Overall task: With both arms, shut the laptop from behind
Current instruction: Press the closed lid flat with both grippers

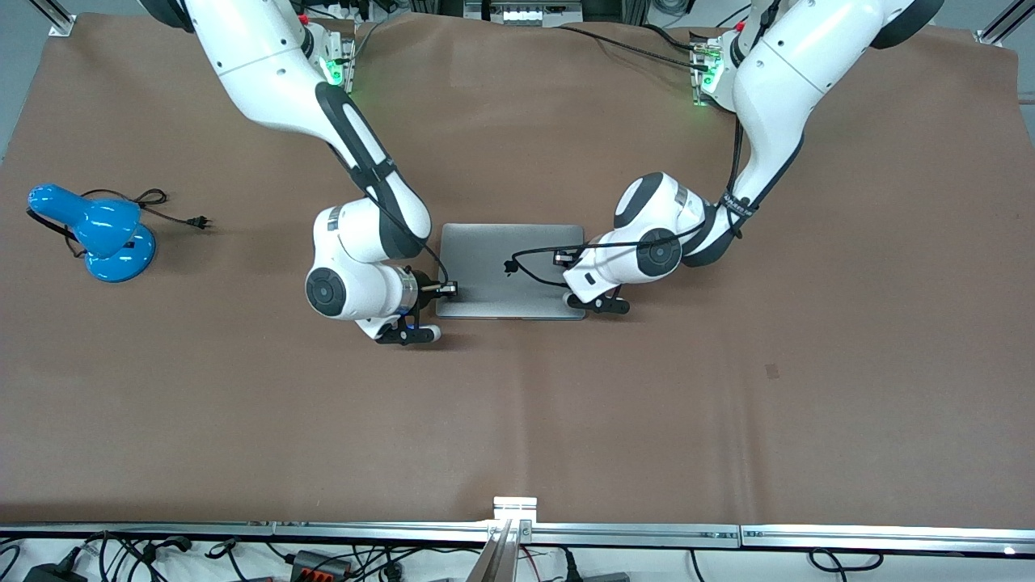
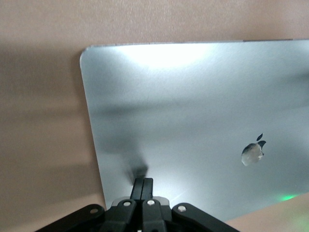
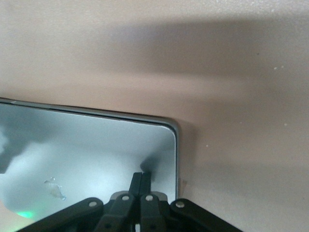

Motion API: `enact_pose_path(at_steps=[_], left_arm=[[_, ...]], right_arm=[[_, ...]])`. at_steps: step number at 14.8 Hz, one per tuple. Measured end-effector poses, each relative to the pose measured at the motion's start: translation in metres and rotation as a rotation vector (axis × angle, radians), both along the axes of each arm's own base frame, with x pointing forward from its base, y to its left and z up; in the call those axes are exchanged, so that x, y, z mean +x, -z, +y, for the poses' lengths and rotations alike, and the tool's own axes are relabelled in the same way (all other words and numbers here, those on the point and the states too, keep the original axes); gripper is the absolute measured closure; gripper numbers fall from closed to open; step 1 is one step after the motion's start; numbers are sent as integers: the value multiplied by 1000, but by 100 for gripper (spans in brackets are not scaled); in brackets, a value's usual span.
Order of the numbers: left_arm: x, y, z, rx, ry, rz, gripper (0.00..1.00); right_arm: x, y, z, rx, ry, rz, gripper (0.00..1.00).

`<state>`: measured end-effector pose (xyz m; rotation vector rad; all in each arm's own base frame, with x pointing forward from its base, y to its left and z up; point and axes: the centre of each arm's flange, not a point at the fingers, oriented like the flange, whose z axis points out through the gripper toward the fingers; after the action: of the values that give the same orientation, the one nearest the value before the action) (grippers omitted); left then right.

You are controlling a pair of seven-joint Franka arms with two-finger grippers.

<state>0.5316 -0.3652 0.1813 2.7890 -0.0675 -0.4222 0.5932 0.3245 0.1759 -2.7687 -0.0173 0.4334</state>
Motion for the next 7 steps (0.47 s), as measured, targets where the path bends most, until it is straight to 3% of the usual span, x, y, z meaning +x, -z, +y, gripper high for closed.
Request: enact_pose_path(at_steps=[7], left_arm=[[10, -2, 0, 5, 7, -35, 99]], right_arm=[[4, 0, -3, -13, -8, -14, 99]])
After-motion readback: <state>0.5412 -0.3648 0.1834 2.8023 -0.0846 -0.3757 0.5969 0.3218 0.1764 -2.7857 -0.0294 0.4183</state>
